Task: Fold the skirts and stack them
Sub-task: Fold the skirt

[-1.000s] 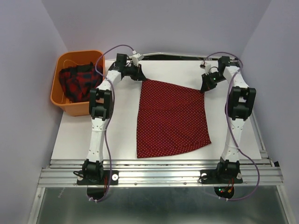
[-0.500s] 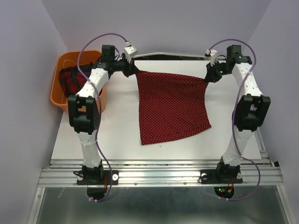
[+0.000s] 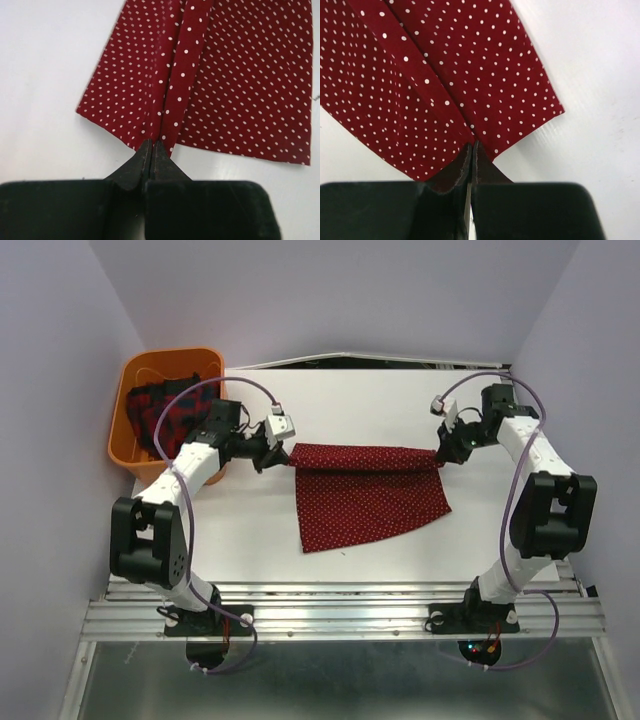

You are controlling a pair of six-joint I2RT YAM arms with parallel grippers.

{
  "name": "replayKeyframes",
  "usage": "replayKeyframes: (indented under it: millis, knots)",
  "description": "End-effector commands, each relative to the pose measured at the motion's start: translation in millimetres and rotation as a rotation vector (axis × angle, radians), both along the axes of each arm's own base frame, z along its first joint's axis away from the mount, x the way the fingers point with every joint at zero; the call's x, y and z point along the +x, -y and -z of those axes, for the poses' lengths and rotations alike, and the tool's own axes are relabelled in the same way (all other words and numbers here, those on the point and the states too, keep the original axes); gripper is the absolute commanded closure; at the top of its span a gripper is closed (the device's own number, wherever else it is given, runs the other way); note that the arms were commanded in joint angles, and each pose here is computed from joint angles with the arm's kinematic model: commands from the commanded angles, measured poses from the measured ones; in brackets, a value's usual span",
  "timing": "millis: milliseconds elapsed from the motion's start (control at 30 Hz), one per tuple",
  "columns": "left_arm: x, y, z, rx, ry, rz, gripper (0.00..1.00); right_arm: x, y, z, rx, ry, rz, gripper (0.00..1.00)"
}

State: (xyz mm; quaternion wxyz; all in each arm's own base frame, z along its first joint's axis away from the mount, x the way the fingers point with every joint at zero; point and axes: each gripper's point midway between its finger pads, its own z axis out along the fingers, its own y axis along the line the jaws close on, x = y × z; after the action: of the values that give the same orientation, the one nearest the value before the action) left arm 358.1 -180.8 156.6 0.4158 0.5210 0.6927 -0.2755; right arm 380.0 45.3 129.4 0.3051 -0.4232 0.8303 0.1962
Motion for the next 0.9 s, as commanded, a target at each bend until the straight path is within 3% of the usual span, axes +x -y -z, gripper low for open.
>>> replayKeyframes:
  millis: [0,167,433,733,867]
  knots:
    - [-33,-6,27,0.085,0.01,0.017,1.0,-4,22,16,-0.144,0.118,-0.042,0.99]
    - [-62,2,60,0.137,-0.06,0.003,1.0,-11,23,37,-0.152,0.093,-0.033,0.99]
    - [-80,17,75,0.167,-0.131,-0.014,1.0,-9,21,49,-0.152,0.064,-0.029,0.99]
    - [-75,18,54,0.141,-0.142,-0.072,1.0,-1,26,30,-0.176,0.09,-0.029,0.99]
    - [-91,14,43,0.129,-0.141,-0.058,1.0,-8,29,24,-0.208,0.1,-0.054,0.99]
